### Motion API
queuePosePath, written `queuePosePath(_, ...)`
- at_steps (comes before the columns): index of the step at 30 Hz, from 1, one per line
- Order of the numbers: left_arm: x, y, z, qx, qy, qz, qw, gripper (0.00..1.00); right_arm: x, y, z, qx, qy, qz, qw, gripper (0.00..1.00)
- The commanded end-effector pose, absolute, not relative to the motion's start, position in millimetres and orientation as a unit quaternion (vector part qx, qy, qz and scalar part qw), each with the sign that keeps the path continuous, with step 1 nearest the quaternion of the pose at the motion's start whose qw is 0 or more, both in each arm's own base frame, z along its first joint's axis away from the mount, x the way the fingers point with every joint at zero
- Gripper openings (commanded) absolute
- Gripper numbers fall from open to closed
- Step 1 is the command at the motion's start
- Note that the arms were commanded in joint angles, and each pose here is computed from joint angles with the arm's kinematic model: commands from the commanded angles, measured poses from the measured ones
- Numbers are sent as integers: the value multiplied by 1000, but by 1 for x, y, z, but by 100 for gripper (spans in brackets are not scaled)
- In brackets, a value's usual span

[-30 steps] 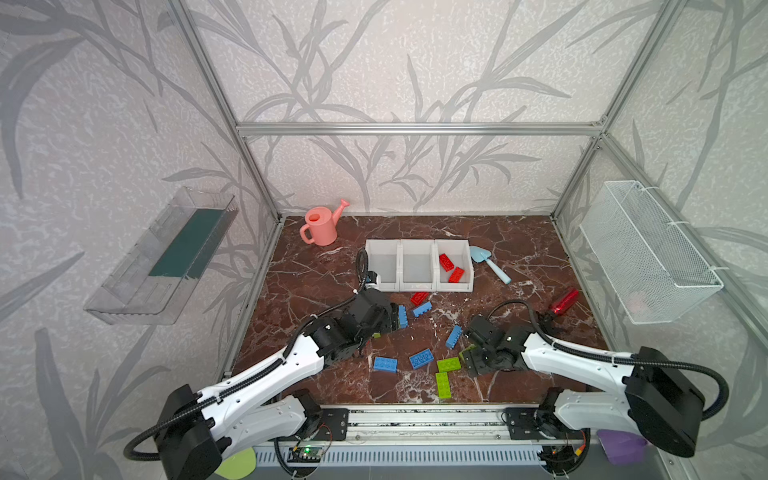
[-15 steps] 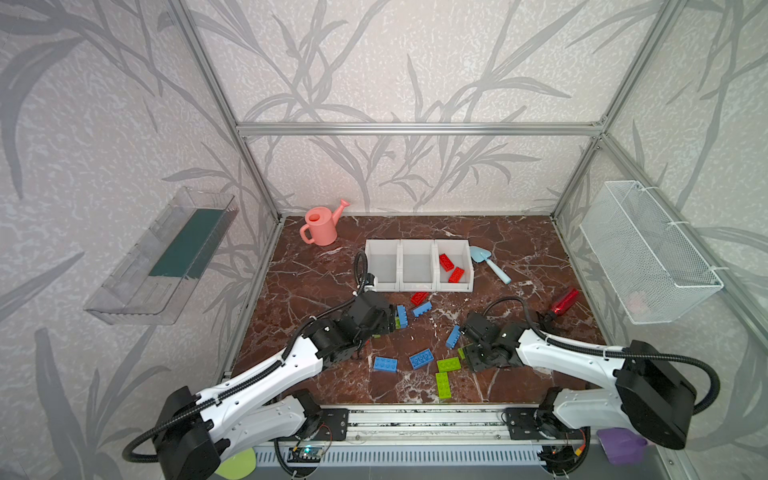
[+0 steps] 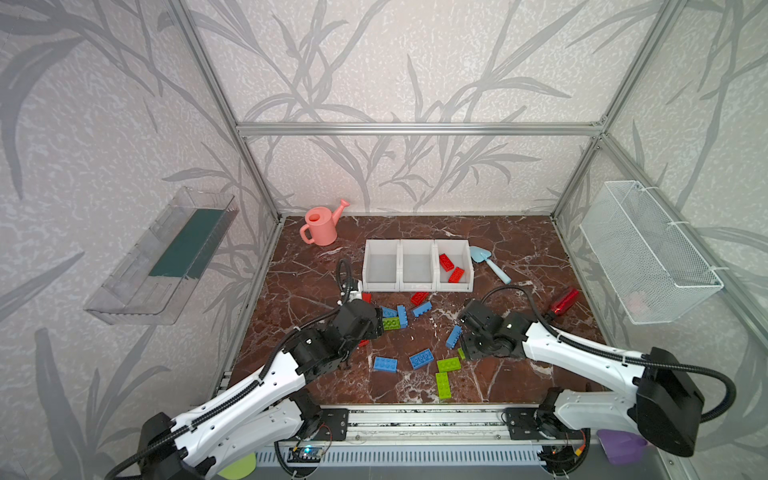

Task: Sort the legos into containers by color
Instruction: 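Grasp the red brick beside the lime bricks with the right gripper and lift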

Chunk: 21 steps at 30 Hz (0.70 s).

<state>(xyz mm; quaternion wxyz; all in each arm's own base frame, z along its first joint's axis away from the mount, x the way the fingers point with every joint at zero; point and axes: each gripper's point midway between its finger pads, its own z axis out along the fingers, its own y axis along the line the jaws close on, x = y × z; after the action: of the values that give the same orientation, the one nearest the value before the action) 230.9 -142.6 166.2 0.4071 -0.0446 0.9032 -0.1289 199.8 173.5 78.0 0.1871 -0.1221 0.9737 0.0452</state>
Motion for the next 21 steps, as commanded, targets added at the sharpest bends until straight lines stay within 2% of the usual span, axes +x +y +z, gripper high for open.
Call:
queuePosePath(1, 223, -117, 151, -74, 908, -86, 404, 73, 220, 173, 106, -116, 966, 51, 227, 50)
queuePosePath(7, 214, -101, 141, -81, 910, -66, 401, 76, 273, 179, 145, -83, 956, 86, 268, 50)
queuePosePath(11, 209, -94, 137, -81, 911, -57, 401, 84, 311, 183, 162, -63, 951, 108, 284, 50)
queuePosePath(14, 207, -91, 132, -84, 910, -57, 402, 93, 339, 186, 168, -44, 948, 126, 289, 50)
queuePosePath(21, 205, -87, 107, -86, 917, -38, 388, 99, 398, 193, 164, -29, 951, 125, 282, 51)
